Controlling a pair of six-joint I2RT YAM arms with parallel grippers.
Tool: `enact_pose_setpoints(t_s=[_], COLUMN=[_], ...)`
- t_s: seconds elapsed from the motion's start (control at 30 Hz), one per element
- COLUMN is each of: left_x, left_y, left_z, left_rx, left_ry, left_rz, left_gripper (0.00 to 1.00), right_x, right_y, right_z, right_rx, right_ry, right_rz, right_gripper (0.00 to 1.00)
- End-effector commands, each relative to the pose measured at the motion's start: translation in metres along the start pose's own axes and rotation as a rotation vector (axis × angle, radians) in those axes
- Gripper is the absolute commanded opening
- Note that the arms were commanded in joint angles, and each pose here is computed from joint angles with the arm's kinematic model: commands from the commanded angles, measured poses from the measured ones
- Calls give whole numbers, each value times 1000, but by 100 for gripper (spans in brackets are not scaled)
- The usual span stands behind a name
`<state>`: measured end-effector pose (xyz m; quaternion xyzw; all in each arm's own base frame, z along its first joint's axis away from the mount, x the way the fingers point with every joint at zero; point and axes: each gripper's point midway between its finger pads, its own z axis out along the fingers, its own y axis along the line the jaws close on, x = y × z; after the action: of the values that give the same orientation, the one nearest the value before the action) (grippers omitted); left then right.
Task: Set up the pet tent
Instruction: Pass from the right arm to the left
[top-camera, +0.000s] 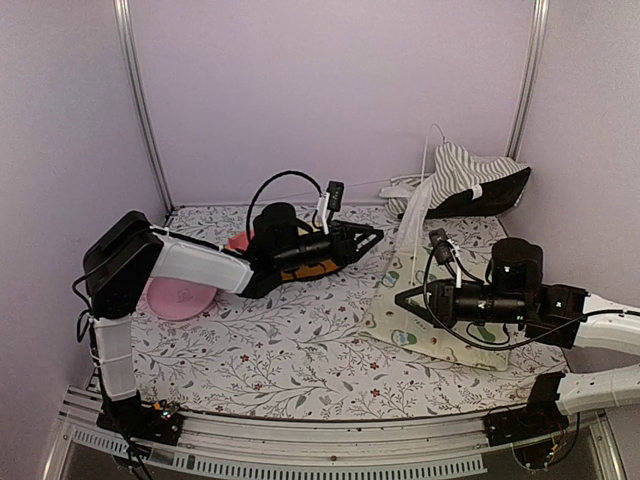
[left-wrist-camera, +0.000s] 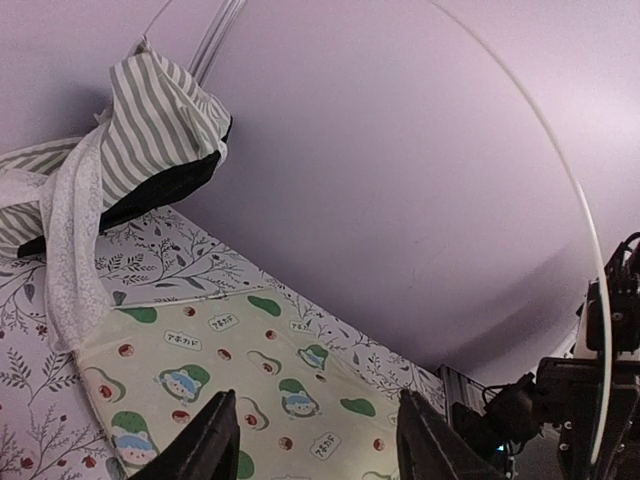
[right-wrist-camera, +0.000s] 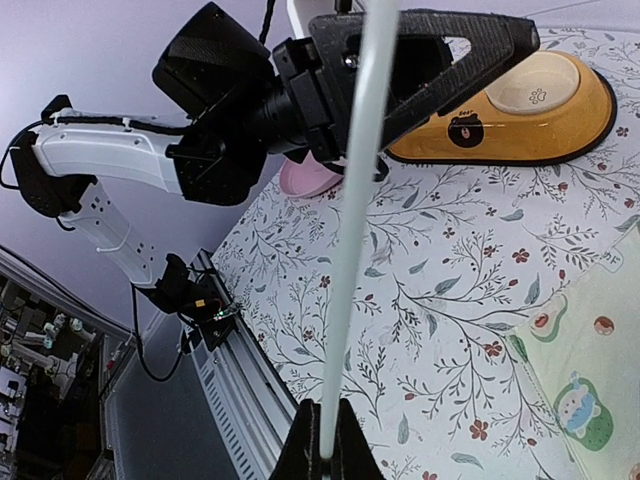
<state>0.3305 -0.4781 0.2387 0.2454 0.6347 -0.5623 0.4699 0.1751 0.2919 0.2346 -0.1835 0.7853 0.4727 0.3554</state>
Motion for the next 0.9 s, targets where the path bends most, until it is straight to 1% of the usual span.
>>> enact_pose_setpoints(t_s=[0.0,0.1,0.13,0.23,0.3,0.43,0.53,0.6,0.73,0.8,0.87], left_x=[-7,8,6,13,9,15,11,7,3,6,6], left_y=[-7,13,18,35,45,72,81,80,83,86,82], left_z=[11,38,47,78,100,140,160,162,152,139,120], left_rx=[12,-34,-42,-56,-61,-70,-42,-17,-41,-52,-35], left_ry=[8,63,59,70,45,3,-58,-92,-58,-18,12], left_rz=[29,5,16,33,52,59,33,20,20,0,-12], left_gripper=[55,54,54,58,61,69,71,73,73,68,62], right_x=[-17,-19,-17,-5,2,14,24,32,34,27,21], right_y=[-5,-5,-6,-8,-6,-9,-13,-24,-54,-63,-69], right_z=[-7,-16,-18,-20,-22,-26,-26,-25,-32,-34,-32], right_rx=[53,70,75,63,39,29,42,88,227,262,279], right_ry=[-55,-66,-61,-24,-11,7,35,58,18,-12,-19], right_rz=[-50,-50,-42,-18,9,52,78,101,131,130,123], right_gripper=[0,0,0,0,0,0,0,0,0,0,0])
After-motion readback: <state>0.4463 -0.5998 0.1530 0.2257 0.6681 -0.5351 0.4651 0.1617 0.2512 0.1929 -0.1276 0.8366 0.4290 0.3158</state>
